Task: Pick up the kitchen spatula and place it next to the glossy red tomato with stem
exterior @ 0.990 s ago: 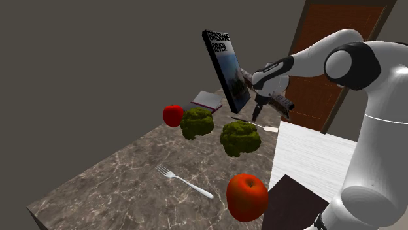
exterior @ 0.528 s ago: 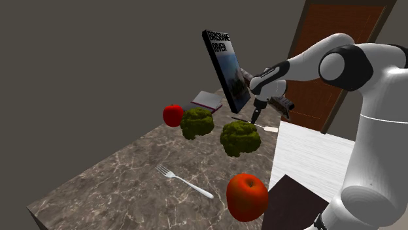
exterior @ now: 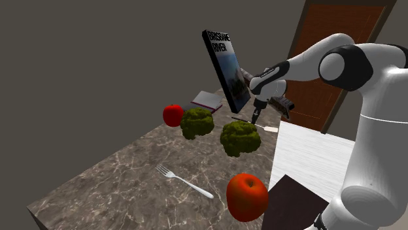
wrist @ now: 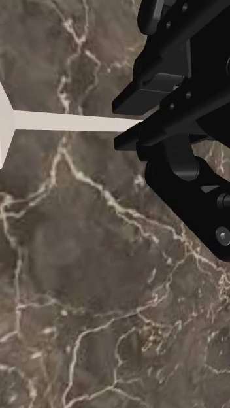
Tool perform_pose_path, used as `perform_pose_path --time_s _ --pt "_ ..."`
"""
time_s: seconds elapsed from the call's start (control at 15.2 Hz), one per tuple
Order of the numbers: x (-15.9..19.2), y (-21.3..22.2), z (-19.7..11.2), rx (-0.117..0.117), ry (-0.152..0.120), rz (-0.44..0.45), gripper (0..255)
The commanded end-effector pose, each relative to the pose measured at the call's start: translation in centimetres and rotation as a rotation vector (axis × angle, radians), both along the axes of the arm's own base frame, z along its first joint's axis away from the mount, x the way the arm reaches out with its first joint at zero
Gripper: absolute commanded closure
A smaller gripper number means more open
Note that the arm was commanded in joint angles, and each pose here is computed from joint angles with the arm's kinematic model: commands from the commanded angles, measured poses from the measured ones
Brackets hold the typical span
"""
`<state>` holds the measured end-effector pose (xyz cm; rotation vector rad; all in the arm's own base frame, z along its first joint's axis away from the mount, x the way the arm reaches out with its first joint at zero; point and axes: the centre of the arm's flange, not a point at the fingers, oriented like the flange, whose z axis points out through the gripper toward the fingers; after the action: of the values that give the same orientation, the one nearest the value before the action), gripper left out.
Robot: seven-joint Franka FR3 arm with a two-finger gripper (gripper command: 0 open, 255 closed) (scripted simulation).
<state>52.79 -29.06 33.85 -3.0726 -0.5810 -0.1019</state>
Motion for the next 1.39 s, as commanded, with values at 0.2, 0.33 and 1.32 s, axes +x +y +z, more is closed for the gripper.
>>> perform_pose_path --time_s 0.2,0.33,1.32 --pt "0.0 0.0 0.0 0.0 0.0 0.0 255" --pt "0.0 0.0 0.0 0.0 0.0 0.0 255" --pt "0.0 0.0 7.4 0.0 0.0 0.0 255"
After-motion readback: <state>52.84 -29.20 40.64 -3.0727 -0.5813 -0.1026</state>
